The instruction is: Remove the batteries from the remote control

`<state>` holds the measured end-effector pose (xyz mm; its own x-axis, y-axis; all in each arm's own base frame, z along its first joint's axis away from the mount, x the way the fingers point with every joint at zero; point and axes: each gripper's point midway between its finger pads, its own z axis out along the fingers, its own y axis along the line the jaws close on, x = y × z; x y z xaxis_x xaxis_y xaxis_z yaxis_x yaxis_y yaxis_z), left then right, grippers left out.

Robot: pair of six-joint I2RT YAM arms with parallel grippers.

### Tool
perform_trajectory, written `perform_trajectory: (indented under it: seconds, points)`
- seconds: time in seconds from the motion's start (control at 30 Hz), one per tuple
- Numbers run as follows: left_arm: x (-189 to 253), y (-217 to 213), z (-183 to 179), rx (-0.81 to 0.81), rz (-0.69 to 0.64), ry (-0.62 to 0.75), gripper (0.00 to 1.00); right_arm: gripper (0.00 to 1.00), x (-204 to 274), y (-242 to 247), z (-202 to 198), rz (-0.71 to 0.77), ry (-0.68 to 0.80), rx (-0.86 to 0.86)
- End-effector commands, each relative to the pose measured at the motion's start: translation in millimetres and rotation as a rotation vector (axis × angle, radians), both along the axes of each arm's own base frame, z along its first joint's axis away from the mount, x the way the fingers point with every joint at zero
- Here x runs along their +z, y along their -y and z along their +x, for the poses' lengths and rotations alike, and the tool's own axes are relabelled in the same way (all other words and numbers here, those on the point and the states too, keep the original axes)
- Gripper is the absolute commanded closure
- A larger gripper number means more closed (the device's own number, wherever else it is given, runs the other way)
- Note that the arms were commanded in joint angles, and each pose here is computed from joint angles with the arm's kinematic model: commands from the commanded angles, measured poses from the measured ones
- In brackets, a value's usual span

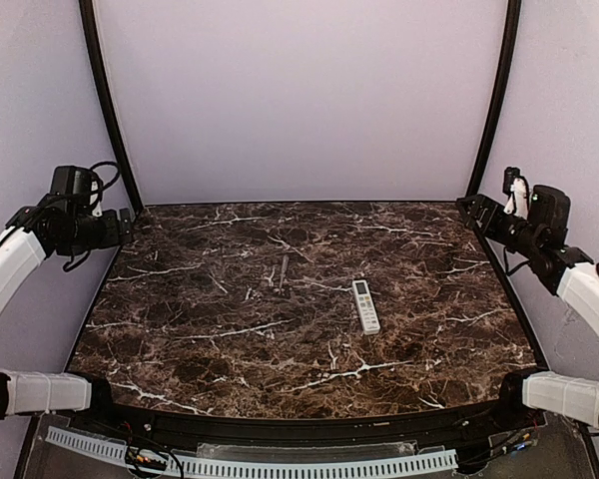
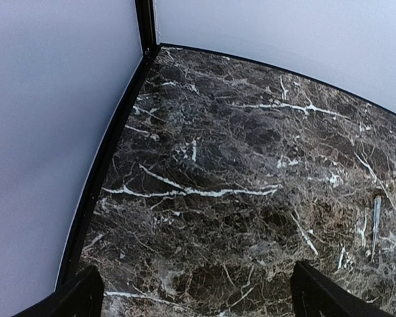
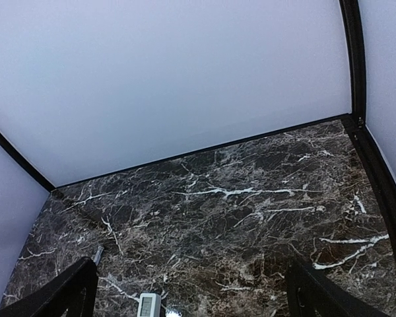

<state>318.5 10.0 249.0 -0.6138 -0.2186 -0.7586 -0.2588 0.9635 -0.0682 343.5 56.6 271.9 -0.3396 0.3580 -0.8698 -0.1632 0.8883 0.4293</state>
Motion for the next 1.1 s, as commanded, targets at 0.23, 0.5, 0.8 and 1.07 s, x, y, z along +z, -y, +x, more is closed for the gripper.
perform_trajectory:
  seconds: [0.23, 0.5, 0.8, 1.07]
  points:
    - [-21.3, 16.5, -43.0, -0.139, -0.027, -0.112, 0.00, 0.01, -5.0, -22.0, -8.4, 0.020, -0.182, 0.075]
    - [-33.2, 23.0, -53.5, -0.156, -0.071, -0.119, 0.00, 0.01, -21.4, -42.7, -14.3, -0.005, -0.314, 0.101]
    - [-40.8, 28.2, -61.9, -0.169, -0.107, -0.119, 0.00, 0.01, -60.3, -77.5, -24.6, -0.038, -0.479, 0.147]
    - [-45.3, 30.3, -62.4, -0.165, -0.131, -0.061, 0.00, 0.02, -102.1, -116.6, -35.4, -0.193, -0.651, 0.183]
